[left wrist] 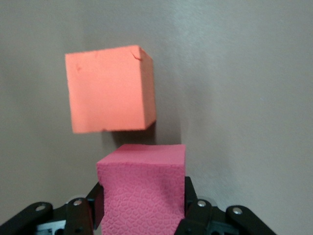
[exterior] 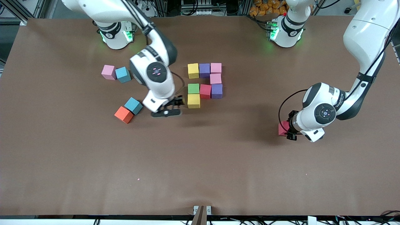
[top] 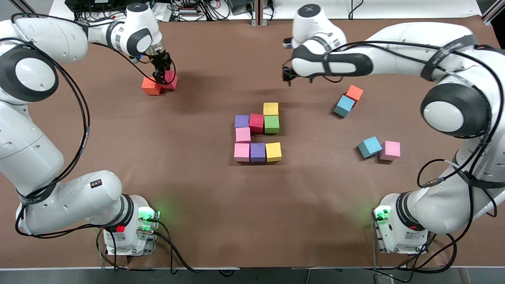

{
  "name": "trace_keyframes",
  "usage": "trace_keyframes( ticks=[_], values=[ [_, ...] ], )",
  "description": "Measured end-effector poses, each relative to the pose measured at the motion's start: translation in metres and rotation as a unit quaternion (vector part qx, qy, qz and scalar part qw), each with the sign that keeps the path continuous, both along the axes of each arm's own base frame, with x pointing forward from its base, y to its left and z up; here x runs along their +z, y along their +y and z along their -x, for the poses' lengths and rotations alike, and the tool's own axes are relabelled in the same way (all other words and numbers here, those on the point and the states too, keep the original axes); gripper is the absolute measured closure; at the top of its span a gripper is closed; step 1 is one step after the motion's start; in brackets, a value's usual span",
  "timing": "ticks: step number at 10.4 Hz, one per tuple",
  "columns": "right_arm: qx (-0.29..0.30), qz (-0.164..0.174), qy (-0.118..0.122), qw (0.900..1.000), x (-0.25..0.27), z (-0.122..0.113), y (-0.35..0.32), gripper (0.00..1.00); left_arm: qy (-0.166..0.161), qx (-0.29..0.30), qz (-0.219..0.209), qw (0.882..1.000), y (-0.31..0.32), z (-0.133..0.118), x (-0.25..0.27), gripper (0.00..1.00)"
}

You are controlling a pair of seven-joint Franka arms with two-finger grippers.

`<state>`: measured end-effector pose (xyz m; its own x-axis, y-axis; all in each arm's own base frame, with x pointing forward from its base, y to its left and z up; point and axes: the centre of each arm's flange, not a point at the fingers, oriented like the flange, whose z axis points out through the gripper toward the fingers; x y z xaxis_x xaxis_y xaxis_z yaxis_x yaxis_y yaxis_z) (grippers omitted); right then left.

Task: Form number 2 with 11 blocks
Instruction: 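Carry the pink block midway while the right gripper grasps the orange block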

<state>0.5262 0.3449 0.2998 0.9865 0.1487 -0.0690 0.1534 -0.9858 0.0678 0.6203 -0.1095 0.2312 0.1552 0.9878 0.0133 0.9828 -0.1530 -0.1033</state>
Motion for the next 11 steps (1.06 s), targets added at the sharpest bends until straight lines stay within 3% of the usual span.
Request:
trace_keyframes(
  ticks=[5, 7, 10, 11],
  values=[
    [0.101, 0.002, 0.039, 0.994, -0.005, -0.021, -0.14, 0.03, -0.017, -0.019, 0.007, 1.0, -0.038, -0.005, 0.016, 0.38],
    [0.153, -0.006, 0.051, 0.987, -0.008, -0.03, -0.19, 0.03, -0.023, -0.031, 0.009, 0.999, -0.056, -0.005, 0.021, 0.38],
    [0.274, -0.026, 0.065, 0.959, -0.012, -0.039, -0.244, 0.03, -0.041, -0.057, 0.015, 0.997, -0.094, -0.006, 0.037, 0.38],
    [0.323, -0.032, 0.062, 0.944, -0.013, -0.041, -0.253, 0.01, -0.048, -0.068, 0.017, 0.996, -0.11, -0.006, 0.043, 0.38]
  ],
)
